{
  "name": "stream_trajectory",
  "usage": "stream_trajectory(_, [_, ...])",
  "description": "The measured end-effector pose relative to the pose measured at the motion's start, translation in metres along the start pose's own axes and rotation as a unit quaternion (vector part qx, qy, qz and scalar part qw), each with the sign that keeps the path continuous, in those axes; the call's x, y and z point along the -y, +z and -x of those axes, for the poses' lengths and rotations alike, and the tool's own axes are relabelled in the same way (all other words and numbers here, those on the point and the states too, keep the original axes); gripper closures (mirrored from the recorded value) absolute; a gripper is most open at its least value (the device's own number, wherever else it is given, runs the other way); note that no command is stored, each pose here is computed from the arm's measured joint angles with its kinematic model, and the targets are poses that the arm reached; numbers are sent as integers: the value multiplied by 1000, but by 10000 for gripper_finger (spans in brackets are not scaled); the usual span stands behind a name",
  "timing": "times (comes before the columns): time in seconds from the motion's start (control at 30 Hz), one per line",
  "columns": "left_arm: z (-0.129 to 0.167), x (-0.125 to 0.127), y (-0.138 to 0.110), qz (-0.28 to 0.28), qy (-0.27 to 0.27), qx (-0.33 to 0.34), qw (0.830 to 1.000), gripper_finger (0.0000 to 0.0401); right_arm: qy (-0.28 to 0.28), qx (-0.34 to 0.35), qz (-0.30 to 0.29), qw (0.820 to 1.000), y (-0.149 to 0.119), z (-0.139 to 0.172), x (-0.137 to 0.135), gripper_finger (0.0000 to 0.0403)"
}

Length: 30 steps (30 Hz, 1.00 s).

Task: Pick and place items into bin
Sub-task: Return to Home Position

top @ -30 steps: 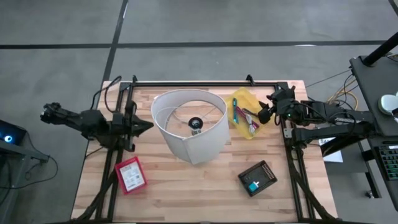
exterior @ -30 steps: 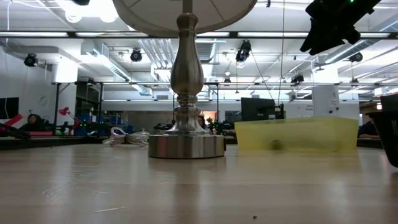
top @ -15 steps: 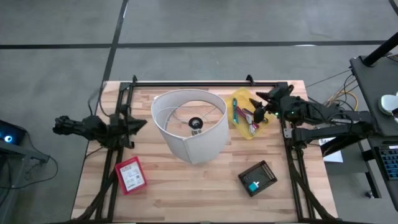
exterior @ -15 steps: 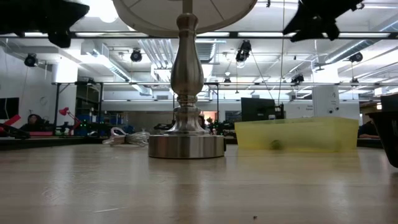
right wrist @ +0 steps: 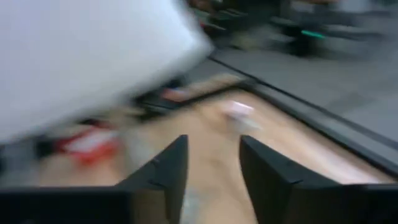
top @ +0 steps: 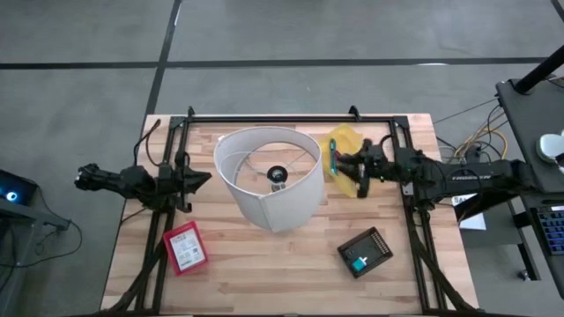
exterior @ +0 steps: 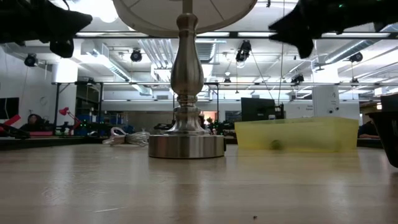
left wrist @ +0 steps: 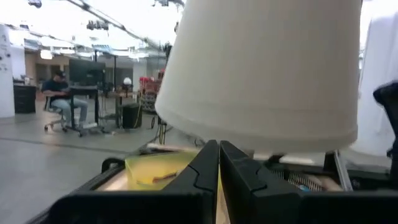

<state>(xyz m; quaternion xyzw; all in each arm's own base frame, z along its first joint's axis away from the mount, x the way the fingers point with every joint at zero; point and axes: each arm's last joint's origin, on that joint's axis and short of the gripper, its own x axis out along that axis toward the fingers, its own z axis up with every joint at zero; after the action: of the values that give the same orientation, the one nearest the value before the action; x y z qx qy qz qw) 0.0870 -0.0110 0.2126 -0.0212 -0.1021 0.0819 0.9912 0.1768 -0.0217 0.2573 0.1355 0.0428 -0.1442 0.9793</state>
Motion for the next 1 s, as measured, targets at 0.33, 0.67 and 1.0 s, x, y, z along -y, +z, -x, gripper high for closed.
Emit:
stream_trajectory(0.33, [0, 0, 2, 3, 1, 7, 1000, 401, 133, -12, -21, 991, -38, 21, 7, 391])
stream_trajectory(0.67, [-2, 2, -5, -8, -14, -19, 1000, 401, 132, -56, 2, 990, -57, 52, 6, 394])
stream_trajectory(1.0, [-5, 4, -11, -5, -20, -43, 999, 401, 134, 10, 19, 991, -84, 64, 13, 395])
